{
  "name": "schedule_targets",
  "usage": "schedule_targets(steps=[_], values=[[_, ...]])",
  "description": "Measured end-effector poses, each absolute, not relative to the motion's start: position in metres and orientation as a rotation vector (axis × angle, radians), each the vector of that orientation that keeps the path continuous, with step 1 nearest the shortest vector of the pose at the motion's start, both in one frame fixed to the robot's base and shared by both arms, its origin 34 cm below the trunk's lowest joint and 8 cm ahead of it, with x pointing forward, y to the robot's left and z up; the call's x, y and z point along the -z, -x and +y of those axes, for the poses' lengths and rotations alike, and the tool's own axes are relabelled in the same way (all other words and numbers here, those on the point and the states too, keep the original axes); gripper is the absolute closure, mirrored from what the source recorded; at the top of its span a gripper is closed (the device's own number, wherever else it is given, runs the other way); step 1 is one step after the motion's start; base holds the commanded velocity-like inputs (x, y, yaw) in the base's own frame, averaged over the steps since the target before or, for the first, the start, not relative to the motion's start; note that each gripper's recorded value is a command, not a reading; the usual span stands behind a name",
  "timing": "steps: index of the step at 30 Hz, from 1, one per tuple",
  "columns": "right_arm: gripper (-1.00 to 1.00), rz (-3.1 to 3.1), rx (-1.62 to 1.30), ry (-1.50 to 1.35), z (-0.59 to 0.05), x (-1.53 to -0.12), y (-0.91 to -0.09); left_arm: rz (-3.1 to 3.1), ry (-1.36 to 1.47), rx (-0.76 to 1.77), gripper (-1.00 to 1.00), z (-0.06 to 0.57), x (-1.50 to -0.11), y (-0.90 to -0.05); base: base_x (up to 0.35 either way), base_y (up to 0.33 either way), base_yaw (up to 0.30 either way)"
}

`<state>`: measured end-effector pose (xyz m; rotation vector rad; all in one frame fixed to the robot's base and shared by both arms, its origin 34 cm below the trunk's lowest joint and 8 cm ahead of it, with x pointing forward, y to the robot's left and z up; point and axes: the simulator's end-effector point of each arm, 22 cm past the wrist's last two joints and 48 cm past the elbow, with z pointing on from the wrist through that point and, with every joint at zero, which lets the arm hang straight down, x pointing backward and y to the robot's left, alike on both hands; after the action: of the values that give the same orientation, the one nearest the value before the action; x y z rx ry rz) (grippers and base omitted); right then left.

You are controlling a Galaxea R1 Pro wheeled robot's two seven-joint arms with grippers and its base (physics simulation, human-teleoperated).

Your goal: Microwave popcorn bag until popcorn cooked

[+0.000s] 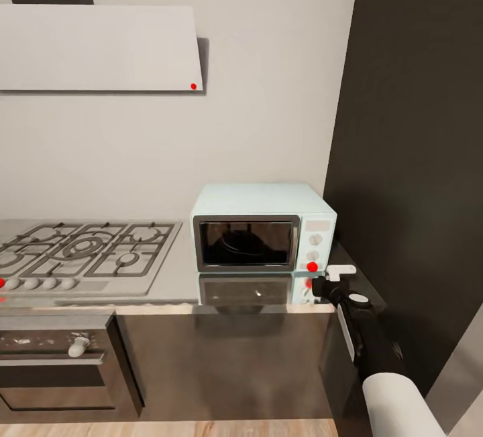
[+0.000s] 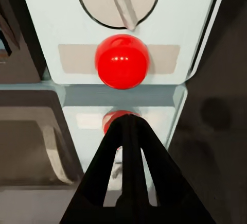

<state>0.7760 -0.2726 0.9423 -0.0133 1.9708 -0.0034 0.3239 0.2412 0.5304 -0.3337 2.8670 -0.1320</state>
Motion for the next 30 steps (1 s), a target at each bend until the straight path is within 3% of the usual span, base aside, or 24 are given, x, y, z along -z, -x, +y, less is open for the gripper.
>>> schedule_targets(steps=[20, 24, 30], values=[[1.00, 1.962, 0.005, 0.015, -0.272, -0.940, -0.766, 2.857, 0.336, 0.130, -1.00, 0.243, -0.534, -0.322, 0.145, 0.000, 0.000], [1.00, 1.968, 0.008, 0.025, -0.271, -0.940, -0.766, 2.852, 0.335, 0.131, -1.00, 0.243, -0.536, -0.321, -0.039, 0.000, 0.000], [1.00, 1.984, -0.005, 0.022, -0.268, -0.927, -0.775, 2.863, 0.339, 0.129, -1.00, 0.242, -0.530, -0.325, -0.320, 0.000, 0.000]])
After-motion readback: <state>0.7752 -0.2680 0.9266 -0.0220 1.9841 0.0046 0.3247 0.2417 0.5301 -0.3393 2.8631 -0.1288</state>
